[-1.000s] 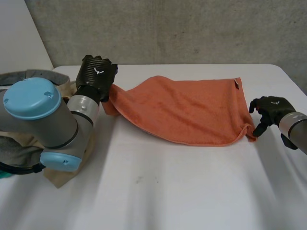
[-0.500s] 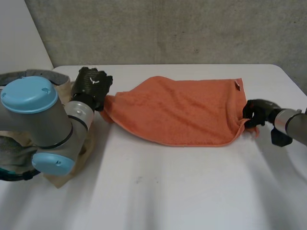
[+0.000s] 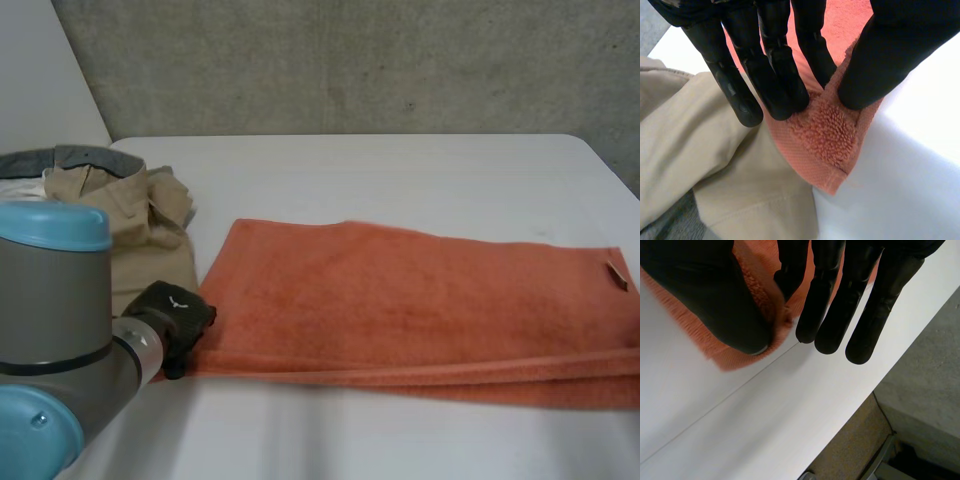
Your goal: Fold the laundry.
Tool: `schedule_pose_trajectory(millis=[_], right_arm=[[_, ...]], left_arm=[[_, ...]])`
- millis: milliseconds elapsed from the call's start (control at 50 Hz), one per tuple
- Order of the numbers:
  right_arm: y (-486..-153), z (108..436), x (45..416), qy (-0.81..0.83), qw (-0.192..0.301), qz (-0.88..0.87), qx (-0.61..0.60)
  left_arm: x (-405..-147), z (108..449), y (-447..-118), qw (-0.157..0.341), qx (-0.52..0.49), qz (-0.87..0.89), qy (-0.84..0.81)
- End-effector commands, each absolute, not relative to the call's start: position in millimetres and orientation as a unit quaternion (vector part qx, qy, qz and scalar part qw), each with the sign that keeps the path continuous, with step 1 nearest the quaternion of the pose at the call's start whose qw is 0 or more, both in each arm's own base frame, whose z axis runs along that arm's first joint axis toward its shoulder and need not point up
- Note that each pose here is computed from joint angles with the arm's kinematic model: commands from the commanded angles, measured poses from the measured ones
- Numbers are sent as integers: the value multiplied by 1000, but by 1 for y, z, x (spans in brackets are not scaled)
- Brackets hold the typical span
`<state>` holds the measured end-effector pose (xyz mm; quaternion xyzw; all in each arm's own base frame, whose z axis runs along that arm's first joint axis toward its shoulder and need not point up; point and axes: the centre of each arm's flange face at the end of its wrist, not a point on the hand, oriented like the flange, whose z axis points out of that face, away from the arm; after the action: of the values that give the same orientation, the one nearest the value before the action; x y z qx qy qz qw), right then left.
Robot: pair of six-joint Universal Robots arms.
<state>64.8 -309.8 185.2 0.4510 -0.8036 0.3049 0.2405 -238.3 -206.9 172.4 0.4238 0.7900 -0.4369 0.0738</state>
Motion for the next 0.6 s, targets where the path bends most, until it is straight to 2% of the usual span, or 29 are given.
schedule_pose_trajectory(millis=[20,80,140,160,220,240,260,300,320,400,460,500,600], right_arm=[[-337,182,78,-786,231,384,426],[-354,184,89,-771,232,415,423],[-379,199,104,-747,239,469,406],[-393,215,111,-728,247,505,392],[-416,240,116,-696,266,558,365],[-432,265,120,-663,282,603,342],[-439,278,121,-644,290,627,329],[-450,308,127,-597,301,680,301],[-457,339,131,-549,309,729,268],[-455,396,133,-454,318,807,201],[-451,409,133,-432,322,821,190],[-451,406,134,-437,320,818,193],[-450,372,138,-486,299,791,218]], left_arm=[[-260,168,-233,69,420,-481,766],[-270,165,-255,73,411,-507,754],[-287,177,-289,83,390,-564,723],[-292,182,-296,86,384,-579,714],[-312,223,-330,104,354,-670,644],[-318,235,-338,110,345,-696,621],[-327,264,-350,123,323,-747,568],[-332,297,-360,137,291,-795,514],[-335,327,-366,145,256,-836,464],[-333,385,-367,146,183,-897,376],[-333,395,-366,145,174,-903,366],[-331,392,-367,142,175,-901,372],[-325,358,-372,127,191,-877,421]])
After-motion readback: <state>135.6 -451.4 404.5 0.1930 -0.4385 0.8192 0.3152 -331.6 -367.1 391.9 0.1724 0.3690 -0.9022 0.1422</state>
